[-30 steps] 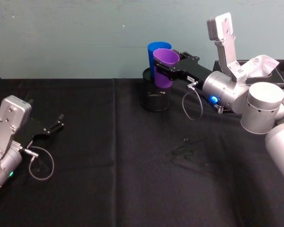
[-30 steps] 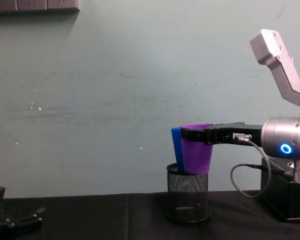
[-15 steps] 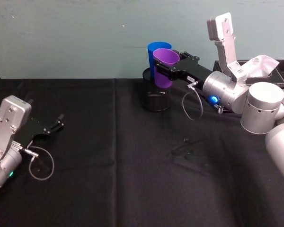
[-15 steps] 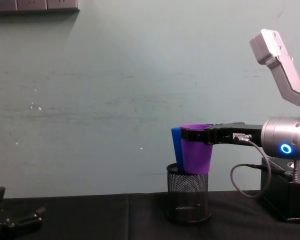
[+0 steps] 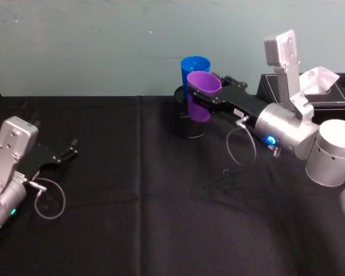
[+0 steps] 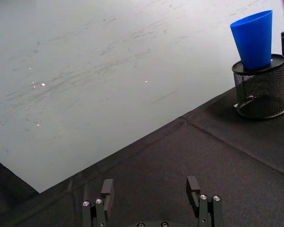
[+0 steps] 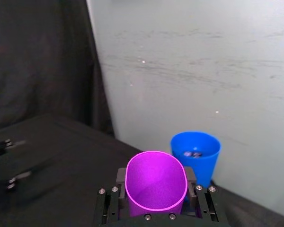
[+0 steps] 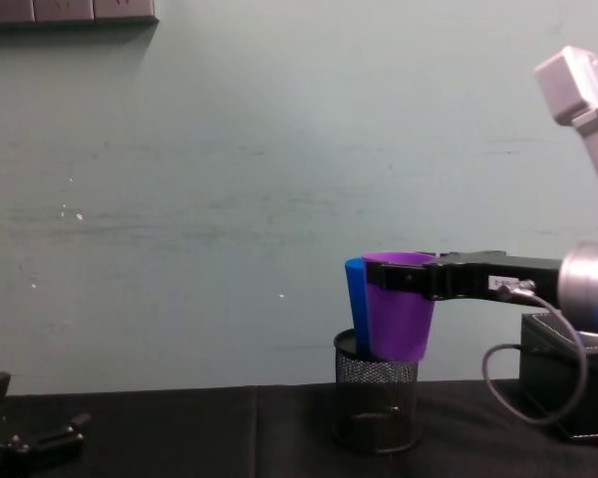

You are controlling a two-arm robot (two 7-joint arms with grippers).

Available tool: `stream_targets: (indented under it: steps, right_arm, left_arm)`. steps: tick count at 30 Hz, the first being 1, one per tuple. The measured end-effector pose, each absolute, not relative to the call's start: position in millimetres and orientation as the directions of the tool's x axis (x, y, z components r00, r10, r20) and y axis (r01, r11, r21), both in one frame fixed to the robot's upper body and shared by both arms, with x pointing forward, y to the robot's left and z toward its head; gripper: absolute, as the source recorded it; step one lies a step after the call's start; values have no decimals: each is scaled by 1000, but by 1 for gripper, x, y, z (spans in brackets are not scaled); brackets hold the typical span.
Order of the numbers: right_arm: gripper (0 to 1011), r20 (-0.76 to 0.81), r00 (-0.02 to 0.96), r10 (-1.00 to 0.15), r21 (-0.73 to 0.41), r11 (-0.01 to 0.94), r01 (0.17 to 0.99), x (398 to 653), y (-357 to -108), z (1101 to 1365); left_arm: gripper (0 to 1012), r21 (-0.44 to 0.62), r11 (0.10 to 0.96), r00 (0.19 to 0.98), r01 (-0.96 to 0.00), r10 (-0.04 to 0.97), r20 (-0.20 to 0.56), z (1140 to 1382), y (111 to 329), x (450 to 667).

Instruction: Pick up one cup with a gripper and tap it against the other cup.

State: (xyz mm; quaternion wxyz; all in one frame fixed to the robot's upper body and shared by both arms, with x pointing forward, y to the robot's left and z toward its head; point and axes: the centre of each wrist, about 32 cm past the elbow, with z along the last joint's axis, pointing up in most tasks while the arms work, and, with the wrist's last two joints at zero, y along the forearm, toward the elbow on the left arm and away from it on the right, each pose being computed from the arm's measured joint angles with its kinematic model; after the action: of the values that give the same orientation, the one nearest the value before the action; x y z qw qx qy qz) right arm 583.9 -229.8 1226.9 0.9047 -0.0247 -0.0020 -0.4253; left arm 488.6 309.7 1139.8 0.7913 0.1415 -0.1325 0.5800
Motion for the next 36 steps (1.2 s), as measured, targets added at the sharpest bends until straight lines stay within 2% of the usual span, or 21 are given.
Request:
stream_targets:
  steps: [9, 18, 26, 36]
  right_arm:
    - [720, 11, 665, -746, -40, 665, 746, 540, -240, 1221]
    - [720, 26, 657, -754, -44, 655, 754, 505, -244, 1195]
    - [720, 44, 636, -770, -85, 632, 771, 491, -234, 1174]
    - [720, 38, 587, -808, -142, 578, 804, 491, -231, 1154]
  left_arm:
    - [1000, 70, 287, 292, -955, 880, 374, 1140, 310, 489]
    - [1000, 70, 287, 292, -955, 880, 374, 1140, 310, 489]
    - [1000, 70, 287, 292, -955, 880, 374, 1140, 310, 489]
    - [1000, 70, 287, 292, -955, 880, 374, 1140, 310, 489]
